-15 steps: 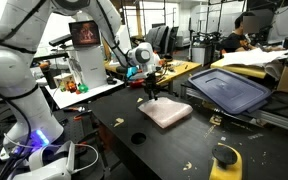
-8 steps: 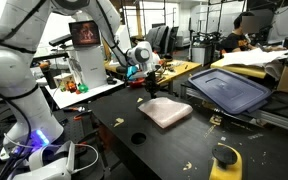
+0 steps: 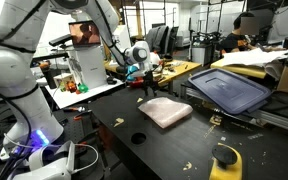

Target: Unfold the white cloth

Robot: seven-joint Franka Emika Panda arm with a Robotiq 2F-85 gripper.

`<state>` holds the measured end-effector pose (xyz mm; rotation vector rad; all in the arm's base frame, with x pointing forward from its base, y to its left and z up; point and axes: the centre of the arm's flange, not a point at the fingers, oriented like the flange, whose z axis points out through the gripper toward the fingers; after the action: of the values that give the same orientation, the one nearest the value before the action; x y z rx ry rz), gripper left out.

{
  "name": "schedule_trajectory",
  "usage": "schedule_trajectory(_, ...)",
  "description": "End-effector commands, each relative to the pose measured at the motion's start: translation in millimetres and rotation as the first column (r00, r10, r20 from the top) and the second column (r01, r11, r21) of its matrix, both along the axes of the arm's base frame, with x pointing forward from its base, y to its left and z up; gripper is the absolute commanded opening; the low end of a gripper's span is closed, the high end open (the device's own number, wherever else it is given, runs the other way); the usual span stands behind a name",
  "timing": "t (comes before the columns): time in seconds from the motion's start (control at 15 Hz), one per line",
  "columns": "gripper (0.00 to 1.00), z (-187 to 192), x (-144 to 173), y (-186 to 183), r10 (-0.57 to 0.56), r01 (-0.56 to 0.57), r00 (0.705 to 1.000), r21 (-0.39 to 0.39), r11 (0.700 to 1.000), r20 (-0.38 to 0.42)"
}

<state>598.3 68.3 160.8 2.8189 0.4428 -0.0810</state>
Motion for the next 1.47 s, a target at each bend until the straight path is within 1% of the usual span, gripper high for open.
schedule_trajectory(0.0,1.00,-7,-17,7,0.005,-0.005,1.000,-0.009,1.000,-0.025)
schedule_trajectory(0.27,1.00,-16,-19,5,0.008,-0.009,0.999,-0.026,1.000,-0.041)
schedule_trajectory(0.6,1.00,-19,-20,-16,-0.013,0.009,0.999,-0.072,0.997,-0.050)
schedule_trajectory(0.67,0.75,-19,-20,-22,-0.016,0.011,0.999,-0.086,0.996,-0.051)
schedule_trajectory(0.73,0.74,-19,-20,-28,-0.015,0.010,0.999,-0.095,0.995,-0.052)
schedule_trajectory(0.93,0.49,-17,-21,-39,-0.012,0.007,0.999,-0.117,0.993,-0.046)
schedule_trajectory(1.0,0.42,-16,-21,-40,-0.011,0.005,0.999,-0.120,0.993,-0.045)
schedule_trajectory(1.07,0.34,-16,-21,-39,-0.008,0.002,0.999,-0.121,0.993,-0.043)
schedule_trajectory(1.2,0.20,-15,-22,-36,0.000,-0.005,0.999,-0.122,0.993,-0.041)
schedule_trajectory(1.27,0.12,-15,-22,-35,0.002,-0.007,0.999,-0.121,0.993,-0.041)
schedule_trajectory(1.33,0.05,-14,-22,-33,0.004,-0.009,0.999,-0.119,0.993,-0.040)
schedule_trajectory(1.4,0.01,-13,-22,-32,0.007,-0.012,0.999,-0.119,0.993,-0.038)
